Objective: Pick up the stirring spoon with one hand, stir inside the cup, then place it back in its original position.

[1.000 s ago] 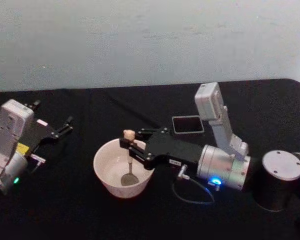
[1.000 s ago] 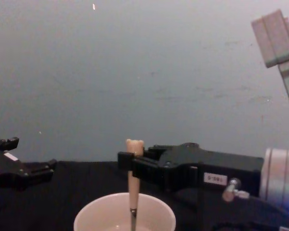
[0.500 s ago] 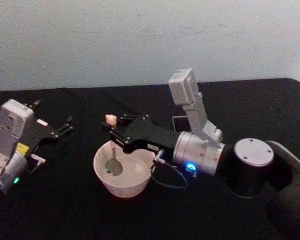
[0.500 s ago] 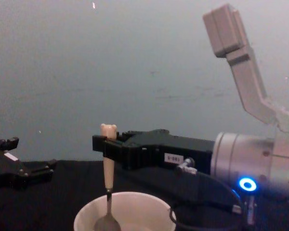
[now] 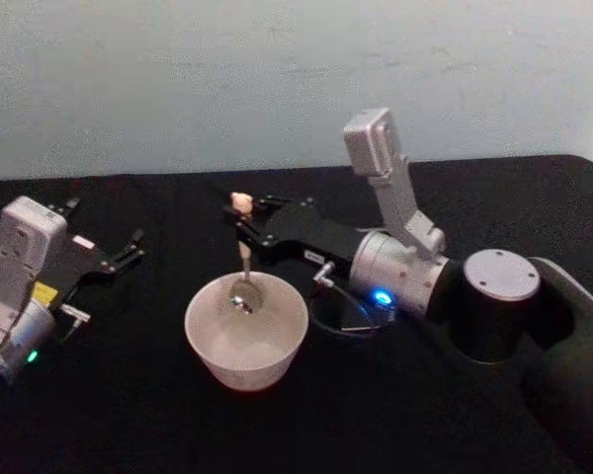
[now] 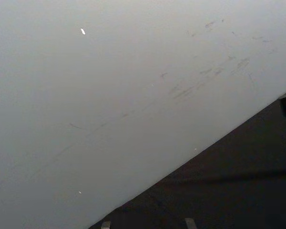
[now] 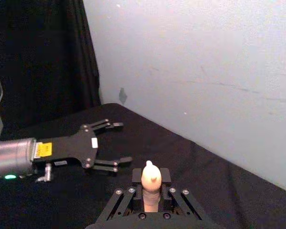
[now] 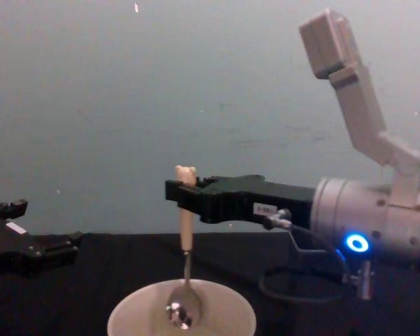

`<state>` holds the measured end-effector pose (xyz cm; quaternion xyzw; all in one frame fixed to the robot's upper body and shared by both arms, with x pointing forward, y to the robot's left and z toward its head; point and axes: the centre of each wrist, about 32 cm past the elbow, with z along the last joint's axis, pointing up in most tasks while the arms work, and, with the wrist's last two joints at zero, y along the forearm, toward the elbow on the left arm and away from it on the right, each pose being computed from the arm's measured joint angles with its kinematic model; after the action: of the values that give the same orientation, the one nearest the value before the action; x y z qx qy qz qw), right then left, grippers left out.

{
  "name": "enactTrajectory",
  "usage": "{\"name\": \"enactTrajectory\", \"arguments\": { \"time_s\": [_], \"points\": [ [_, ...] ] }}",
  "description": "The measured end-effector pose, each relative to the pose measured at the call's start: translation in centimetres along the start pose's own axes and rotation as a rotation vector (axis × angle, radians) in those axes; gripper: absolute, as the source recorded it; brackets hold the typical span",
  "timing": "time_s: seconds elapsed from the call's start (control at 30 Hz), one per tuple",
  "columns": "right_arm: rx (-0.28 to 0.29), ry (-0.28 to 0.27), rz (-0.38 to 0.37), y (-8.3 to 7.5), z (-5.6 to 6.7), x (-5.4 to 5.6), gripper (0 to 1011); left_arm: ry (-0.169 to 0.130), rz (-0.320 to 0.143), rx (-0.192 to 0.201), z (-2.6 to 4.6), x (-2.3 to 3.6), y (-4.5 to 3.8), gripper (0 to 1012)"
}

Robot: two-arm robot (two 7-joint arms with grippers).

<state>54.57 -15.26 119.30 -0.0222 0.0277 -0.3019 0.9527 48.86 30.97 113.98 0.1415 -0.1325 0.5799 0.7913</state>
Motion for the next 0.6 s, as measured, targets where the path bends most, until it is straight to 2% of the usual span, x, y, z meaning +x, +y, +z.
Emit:
{"name": "enactTrajectory", "arguments": {
  "time_s": [0.3, 0.47, 0.6],
  "points": [
    [-0.006, 0.015, 0.010, -2.4, -0.1, 0.4, 227, 0.000, 0.000, 0.000, 0.00, 0.00, 0.00, 1001],
    [-0.017, 0.016, 0.037, -3.6, -0.3, 0.0, 227, 0.000, 0.000, 0.000, 0.00, 0.00, 0.00, 1001],
    [-0.031, 0.018, 0.080, -4.4, -0.6, -0.8, 227, 0.000, 0.000, 0.000, 0.00, 0.00, 0.00, 1001]
  ]
}}
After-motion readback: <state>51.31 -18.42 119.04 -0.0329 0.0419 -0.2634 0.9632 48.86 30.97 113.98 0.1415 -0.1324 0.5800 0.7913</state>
